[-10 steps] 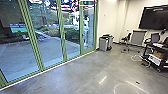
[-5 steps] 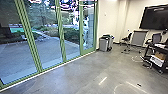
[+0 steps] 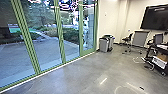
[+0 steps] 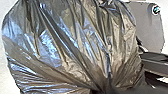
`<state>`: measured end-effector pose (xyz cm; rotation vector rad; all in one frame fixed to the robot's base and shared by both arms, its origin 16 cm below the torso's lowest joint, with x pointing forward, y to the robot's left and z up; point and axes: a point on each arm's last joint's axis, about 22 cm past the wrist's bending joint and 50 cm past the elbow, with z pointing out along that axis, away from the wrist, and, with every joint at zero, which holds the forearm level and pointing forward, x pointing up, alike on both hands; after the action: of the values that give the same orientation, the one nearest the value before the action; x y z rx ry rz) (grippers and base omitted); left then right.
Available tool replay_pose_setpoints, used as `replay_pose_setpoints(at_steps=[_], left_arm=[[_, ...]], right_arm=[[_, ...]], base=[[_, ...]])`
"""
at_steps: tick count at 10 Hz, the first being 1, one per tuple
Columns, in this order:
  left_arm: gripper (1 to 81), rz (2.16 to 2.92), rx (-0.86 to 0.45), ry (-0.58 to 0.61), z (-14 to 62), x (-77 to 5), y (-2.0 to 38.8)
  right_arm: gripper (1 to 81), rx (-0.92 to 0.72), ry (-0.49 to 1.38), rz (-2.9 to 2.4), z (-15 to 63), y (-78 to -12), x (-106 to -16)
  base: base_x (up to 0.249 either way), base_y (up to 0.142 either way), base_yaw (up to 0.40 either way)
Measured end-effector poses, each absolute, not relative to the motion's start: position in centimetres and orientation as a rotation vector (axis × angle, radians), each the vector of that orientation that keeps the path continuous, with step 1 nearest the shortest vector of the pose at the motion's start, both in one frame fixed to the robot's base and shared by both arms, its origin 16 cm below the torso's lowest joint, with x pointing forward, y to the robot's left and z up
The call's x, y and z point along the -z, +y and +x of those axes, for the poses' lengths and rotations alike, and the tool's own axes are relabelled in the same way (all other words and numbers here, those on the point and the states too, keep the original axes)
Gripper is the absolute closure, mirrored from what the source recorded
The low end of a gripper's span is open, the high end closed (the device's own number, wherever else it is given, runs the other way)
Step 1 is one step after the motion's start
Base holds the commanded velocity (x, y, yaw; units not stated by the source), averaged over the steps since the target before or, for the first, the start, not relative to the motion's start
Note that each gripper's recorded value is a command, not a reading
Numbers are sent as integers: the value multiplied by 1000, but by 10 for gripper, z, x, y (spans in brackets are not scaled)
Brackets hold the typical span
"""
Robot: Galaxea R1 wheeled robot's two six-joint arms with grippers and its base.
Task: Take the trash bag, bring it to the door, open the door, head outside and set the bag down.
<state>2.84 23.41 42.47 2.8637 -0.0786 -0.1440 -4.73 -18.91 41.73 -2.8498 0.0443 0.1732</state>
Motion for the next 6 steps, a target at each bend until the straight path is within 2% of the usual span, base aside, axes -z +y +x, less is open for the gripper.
replay_pose_setpoints(at_steps=[6], left_arm=[[811, 2864, 143, -78, 28, -425, 234]], right_arm=[[10, -174, 44, -2850, -48, -189, -417]], base=[[171, 0, 0]])
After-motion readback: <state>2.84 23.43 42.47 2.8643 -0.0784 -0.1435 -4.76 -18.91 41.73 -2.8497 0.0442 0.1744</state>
